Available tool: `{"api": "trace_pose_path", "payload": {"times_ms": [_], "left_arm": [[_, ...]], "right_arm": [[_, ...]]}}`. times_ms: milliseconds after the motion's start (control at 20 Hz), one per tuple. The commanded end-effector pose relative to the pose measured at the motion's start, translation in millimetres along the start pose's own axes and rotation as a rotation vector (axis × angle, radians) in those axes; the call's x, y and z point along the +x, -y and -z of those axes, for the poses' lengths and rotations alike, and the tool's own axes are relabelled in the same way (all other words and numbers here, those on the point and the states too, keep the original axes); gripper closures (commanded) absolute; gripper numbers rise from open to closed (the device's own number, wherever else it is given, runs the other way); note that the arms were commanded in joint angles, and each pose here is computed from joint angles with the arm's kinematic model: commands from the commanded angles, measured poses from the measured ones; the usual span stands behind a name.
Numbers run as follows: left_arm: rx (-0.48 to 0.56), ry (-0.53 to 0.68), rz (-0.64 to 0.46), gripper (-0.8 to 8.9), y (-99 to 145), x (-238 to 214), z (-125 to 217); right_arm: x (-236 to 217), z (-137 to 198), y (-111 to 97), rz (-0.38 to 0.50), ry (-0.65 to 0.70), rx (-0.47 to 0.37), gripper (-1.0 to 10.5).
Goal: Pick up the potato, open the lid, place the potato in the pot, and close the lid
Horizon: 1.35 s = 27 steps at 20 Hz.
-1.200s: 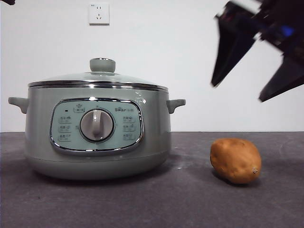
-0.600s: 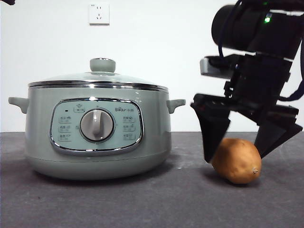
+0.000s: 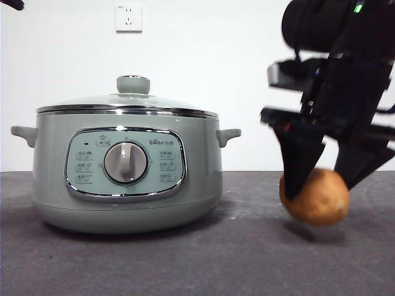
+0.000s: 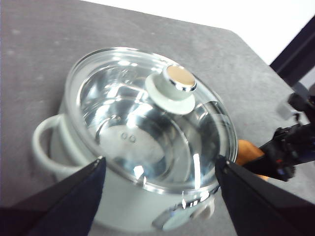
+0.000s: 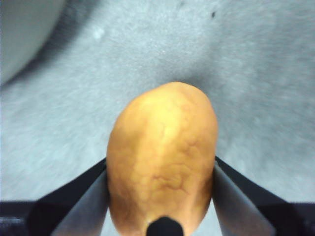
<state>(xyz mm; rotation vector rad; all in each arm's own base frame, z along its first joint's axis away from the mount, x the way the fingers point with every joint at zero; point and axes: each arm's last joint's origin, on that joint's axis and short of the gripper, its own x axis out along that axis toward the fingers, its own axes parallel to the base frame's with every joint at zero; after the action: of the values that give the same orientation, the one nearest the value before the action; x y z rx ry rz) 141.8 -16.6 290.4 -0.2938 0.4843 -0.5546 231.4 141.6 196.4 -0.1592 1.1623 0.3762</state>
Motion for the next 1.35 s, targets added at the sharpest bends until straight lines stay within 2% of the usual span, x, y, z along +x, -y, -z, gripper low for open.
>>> {"api": "trace_pose_path", "payload": {"times_ms": [50,200,400,550,800,950,1050,1250,1300,1350], "left_arm": [[0.022,0.008,0.019,4.40,-1.4,6.5,-8.8],[0.051,0.005,0.047,4.40,3.4,20.2,-29.6],[0.119,-0.027,-0.015,4.40,16.0,50.9,-56.2],[0.209,-0.072,-0.078,4.40,30.0,82.1,-64.4],[0.300,-0.065,-0.122,4.40,47.3,134.2,-56.3],[0.308,-0.092,-0.112,4.40,46.9,158.0,-47.0],[0.308,-0.117,-0.146,4.40,43.2,167.4,-41.6],[0.306,-0.136,-0.164,4.42,40.5,173.0,-37.9],[0.306,-0.132,-0.162,4.88,40.6,173.1,-38.2],[0.306,-0.135,-0.161,5.98,40.6,173.1,-38.1]], "right_arm": [[-13.1,3.3,0.6,0.001,0.010,0.009,9.5],[-31.3,8.0,1.5,-0.003,0.034,0.009,9.5],[-48.3,11.1,2.1,-0.013,0.084,0.009,9.5],[-55.6,12.0,2.3,-0.018,0.112,0.009,9.5],[-57.7,12.7,2.5,-0.019,0.117,0.010,9.5],[-57.6,13.1,2.6,-0.018,0.113,0.010,9.5],[-57.5,13.8,2.7,-0.017,0.106,0.010,9.5],[-57.5,14.0,2.7,-0.016,0.103,0.010,9.5],[-57.5,14.0,2.7,-0.016,0.104,0.010,9.5],[-57.5,14.0,2.7,-0.016,0.104,0.010,9.5]]}}
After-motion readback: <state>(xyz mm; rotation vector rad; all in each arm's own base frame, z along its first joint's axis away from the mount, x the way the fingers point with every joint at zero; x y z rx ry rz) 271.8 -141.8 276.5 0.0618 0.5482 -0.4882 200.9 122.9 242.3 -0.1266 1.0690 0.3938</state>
